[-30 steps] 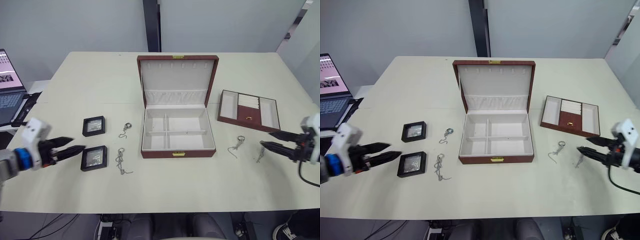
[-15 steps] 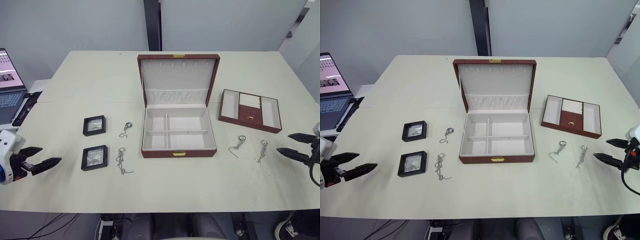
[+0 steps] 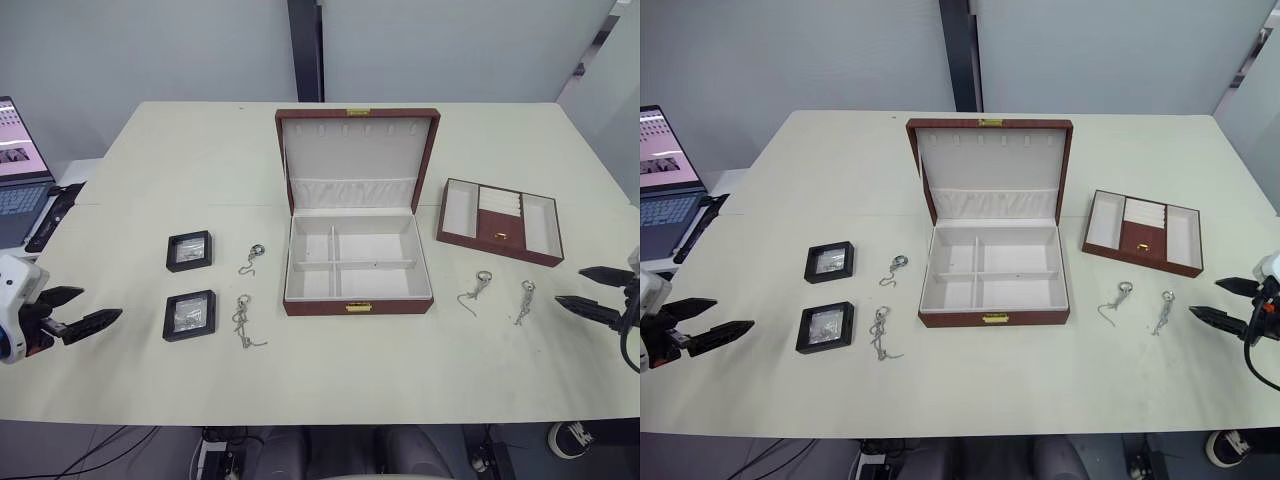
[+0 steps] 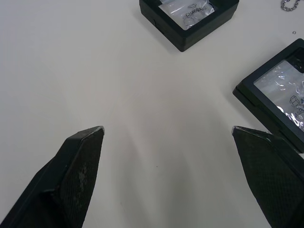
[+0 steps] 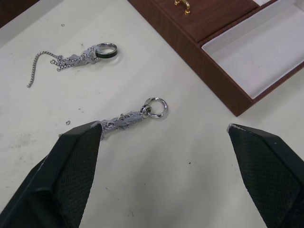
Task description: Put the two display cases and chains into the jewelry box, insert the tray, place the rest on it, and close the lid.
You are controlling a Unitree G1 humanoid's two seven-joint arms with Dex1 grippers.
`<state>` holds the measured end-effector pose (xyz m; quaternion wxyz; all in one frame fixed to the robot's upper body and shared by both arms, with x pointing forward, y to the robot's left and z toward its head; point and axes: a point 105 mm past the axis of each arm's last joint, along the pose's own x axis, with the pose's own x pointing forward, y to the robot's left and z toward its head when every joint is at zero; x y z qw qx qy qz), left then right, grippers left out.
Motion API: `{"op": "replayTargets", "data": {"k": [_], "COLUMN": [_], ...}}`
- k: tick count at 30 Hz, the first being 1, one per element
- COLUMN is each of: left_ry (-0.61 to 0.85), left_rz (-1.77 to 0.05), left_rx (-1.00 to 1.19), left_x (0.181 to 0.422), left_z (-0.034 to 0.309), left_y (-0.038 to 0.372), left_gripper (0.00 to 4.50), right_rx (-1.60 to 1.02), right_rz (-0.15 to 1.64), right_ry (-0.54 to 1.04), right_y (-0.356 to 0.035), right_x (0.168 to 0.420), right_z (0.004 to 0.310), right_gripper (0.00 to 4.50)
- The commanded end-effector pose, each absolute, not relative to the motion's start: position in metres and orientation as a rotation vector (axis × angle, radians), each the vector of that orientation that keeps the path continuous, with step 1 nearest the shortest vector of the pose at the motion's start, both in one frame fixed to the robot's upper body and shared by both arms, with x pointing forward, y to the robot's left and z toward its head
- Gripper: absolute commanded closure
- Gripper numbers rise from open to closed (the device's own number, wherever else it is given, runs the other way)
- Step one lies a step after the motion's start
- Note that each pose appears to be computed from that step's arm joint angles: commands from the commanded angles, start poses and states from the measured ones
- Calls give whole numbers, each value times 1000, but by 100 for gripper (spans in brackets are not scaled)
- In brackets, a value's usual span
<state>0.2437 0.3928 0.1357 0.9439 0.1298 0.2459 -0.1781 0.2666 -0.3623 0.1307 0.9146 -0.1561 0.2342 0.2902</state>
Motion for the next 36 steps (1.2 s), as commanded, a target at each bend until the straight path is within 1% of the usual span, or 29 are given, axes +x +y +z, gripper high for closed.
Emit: {"op": "replayTargets", "data": {"k": [1, 7, 10, 12, 15, 17, 19, 22, 27, 31, 36], "left_ry": [483, 463, 466, 485, 510, 538, 569, 631, 672, 681, 700], "left_rz": [-375, -416, -450, -549, -659, -785, -879, -977, -1038, -1054, -1091], "left_rx": [283, 283, 281, 311, 353, 409, 445, 539, 633, 674, 687], "left_x": [246, 250, 250, 246, 240, 237, 234, 234, 242, 248, 248], "left_z": [141, 142, 141, 143, 147, 149, 149, 147, 146, 143, 132], "left_y": [392, 382, 375, 357, 337, 315, 301, 293, 291, 291, 287], "left_gripper": [2, 2, 2, 2, 2, 2, 2, 2, 2, 2, 2], "right_rx": [-363, -361, -330, -293, -274, -275, -281, -291, -315, -349, -358], "right_rz": [586, 584, 611, 700, 827, 964, 1066, 1209, 1327, 1363, 1385], "right_ry": [471, 457, 409, 346, 304, 241, 196, 129, 67, 52, 67], "right_y": [-368, -371, -363, -338, -301, -258, -226, -179, -140, -125, -118], "right_x": [265, 266, 268, 269, 266, 262, 255, 242, 224, 215, 206], "right_z": [142, 144, 150, 159, 165, 175, 183, 192, 197, 193, 184], "right_gripper": [2, 2, 2, 2, 2, 2, 2, 2, 2, 2, 2]}}
